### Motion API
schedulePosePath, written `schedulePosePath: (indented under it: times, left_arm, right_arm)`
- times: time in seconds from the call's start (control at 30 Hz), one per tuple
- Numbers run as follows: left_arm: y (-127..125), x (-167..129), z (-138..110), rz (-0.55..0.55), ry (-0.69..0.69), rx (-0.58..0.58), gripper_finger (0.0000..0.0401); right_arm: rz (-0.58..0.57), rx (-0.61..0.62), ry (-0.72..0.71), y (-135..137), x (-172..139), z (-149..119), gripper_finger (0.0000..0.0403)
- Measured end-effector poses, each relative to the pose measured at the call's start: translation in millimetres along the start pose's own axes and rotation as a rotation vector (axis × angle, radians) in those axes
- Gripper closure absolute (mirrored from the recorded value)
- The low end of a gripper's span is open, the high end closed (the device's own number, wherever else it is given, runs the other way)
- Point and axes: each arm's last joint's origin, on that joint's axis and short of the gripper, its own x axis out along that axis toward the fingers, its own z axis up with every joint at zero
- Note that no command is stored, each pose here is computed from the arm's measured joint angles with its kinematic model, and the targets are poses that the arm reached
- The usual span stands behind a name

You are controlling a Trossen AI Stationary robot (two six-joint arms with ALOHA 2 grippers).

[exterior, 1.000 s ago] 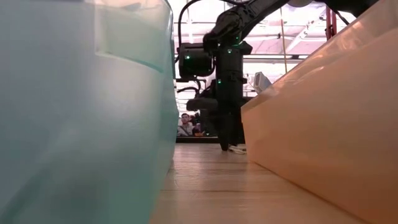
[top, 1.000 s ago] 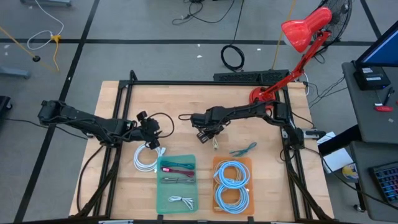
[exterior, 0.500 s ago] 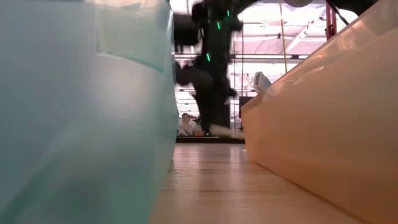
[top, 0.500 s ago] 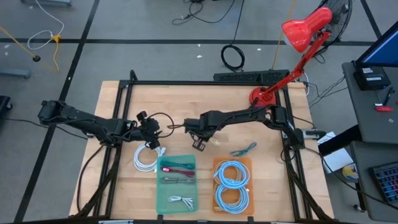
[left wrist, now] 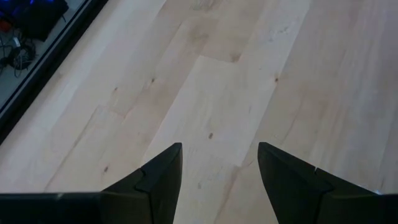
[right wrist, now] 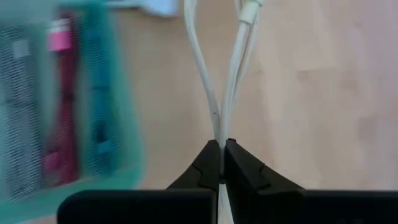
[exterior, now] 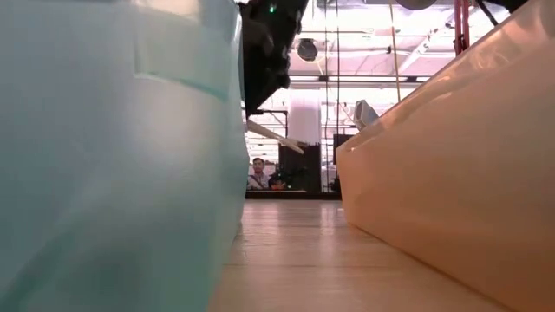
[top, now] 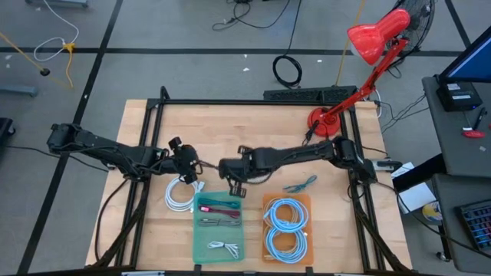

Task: Pick & Place USB Port
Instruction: Put the gray charger cable into the green bin

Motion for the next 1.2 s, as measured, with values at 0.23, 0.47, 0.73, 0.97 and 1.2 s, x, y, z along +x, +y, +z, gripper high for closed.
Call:
schedulePosePath:
  times: [0.23, 0.47, 0.73, 0.97, 1.2]
  left_arm:
    - [0.0, 0.0, 0.1, 0.000, -0.001, -0.019, 0.0187]
    - [0.3, -0.1, -1.3, 0.003, 0.011, -0.032, 0.0187]
    - [3.2, -0.6, -9.6, 0.027, 0.090, -0.071, 0.0187]
    - [0.2, -4.5, -16.9, 0.026, 0.135, -0.078, 0.0187]
    - [-6.3, -9.5, -21.2, 0.008, 0.135, -0.074, 0.0187]
  right_arm:
    - [0.083, -0.068, -0.118, 47.9, -14.0, 0.1, 0.0402]
    - [0.169, -0.131, -0.322, 92.9, -42.0, 7.0, 0.0402]
    - [0.156, -0.142, -0.407, 130.7, -47.2, -3.5, 0.0402]
    - [0.316, -0.136, -0.415, 163.3, -21.3, -10.6, 0.0403]
    - [0.280, -0.110, -0.287, 167.8, -6.6, -25.7, 0.0403]
